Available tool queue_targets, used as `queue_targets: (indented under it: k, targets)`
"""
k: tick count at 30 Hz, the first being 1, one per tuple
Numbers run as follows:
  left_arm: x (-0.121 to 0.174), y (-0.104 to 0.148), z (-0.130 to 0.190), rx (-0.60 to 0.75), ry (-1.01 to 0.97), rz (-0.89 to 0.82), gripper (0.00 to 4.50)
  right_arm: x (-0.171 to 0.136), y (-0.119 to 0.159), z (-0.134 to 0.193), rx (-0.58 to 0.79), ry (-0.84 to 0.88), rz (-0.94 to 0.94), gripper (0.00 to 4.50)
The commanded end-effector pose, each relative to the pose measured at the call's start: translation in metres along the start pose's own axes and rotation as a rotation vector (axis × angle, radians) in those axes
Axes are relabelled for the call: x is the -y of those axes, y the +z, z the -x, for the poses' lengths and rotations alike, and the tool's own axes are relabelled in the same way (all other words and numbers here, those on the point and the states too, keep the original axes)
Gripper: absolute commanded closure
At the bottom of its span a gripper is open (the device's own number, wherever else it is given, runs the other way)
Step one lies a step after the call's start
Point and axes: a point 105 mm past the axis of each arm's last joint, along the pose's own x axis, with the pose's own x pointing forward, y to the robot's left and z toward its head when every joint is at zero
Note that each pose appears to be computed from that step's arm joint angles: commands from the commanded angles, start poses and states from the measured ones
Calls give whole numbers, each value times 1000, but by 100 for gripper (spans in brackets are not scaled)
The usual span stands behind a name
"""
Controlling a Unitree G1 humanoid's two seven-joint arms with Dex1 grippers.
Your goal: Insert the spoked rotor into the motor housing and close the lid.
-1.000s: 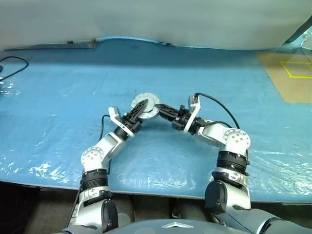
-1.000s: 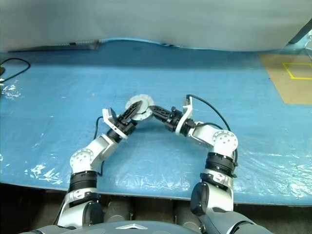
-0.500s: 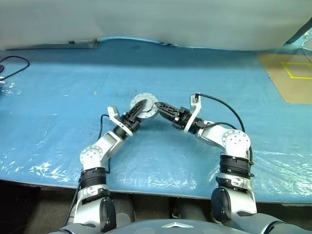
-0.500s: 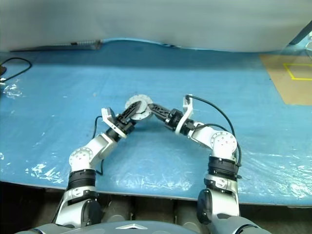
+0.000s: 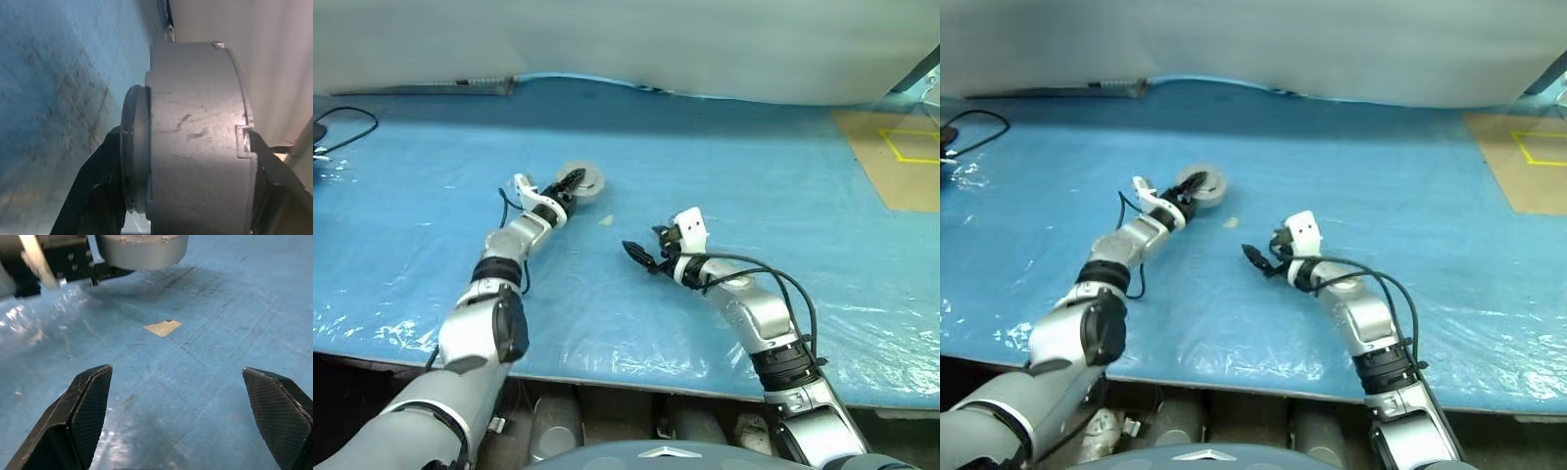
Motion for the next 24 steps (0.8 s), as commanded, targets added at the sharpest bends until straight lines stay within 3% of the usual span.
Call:
queue_targets:
  k: [1,9,10,14,18,24]
  targets:
    - [22,8,-13,40,-22,-65,212,3,9,-1,51,-20,69,0]
    - [-1,-2,-13,29,124,-113,212,5,-3,1,13,-49,72,0]
    - [-7,-2,-10,27,146,-114,138,4,-4,1,12,-51,68,0]
    - [-29,4,2,14,220,-124,13,2,-6,0,7,-51,57,0]
    - [-60,11,28,-61,330,-168,4,-1,-8,0,-8,-32,48,0]
    - [-99,18,81,-308,393,-511,4,-6,-9,-1,-16,9,18,0]
